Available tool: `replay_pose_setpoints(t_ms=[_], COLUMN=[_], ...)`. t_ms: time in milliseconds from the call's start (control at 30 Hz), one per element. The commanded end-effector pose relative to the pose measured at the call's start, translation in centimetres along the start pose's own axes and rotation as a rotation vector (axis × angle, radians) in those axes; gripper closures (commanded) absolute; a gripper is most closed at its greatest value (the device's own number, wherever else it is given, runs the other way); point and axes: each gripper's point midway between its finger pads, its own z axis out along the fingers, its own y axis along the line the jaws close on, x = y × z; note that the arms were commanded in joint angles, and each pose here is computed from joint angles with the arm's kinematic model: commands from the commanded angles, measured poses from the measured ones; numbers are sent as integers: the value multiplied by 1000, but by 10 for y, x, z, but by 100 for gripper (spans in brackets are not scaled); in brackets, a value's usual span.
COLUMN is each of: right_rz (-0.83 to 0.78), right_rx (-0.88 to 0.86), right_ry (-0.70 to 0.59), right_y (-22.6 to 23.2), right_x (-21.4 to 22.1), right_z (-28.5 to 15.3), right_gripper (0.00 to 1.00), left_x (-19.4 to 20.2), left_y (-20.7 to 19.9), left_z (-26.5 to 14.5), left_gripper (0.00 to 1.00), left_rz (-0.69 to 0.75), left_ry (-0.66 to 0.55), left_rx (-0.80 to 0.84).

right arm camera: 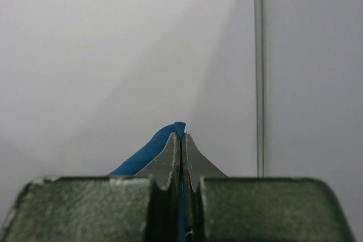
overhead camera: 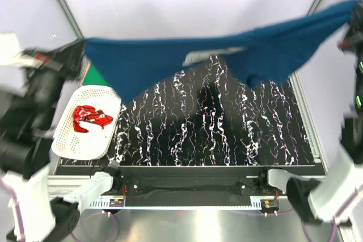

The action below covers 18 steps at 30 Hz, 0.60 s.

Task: Fold and stack the t-shirts
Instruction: Flatten the tshirt out

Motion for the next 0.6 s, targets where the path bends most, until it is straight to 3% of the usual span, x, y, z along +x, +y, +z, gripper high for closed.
replay_pose_setpoints(t_ms=[0, 133, 300, 400, 567], right_rz=[-24, -43, -95, -120, -180], right_rx=[87, 153, 192, 189, 151], right_ry=[-45, -117, -98, -58, 105], right_y=[-17, -31, -39, -39, -40], right_x=[-28, -53, -48, -27, 76], right_z=[-55, -98, -87, -58, 24], right_gripper=[100, 100, 100, 100, 100], left_x=[-8, 6, 19, 62, 121], left_y=[-26, -33, -24, -5, 36], left_z=[-35, -50, -35, 7, 60], left_gripper=[100, 100, 100, 100, 100], left_rz=[-52, -64, -59, -50, -22], left_ry=[13, 109, 164, 299, 363], left_rx=[129, 162, 112, 34, -98])
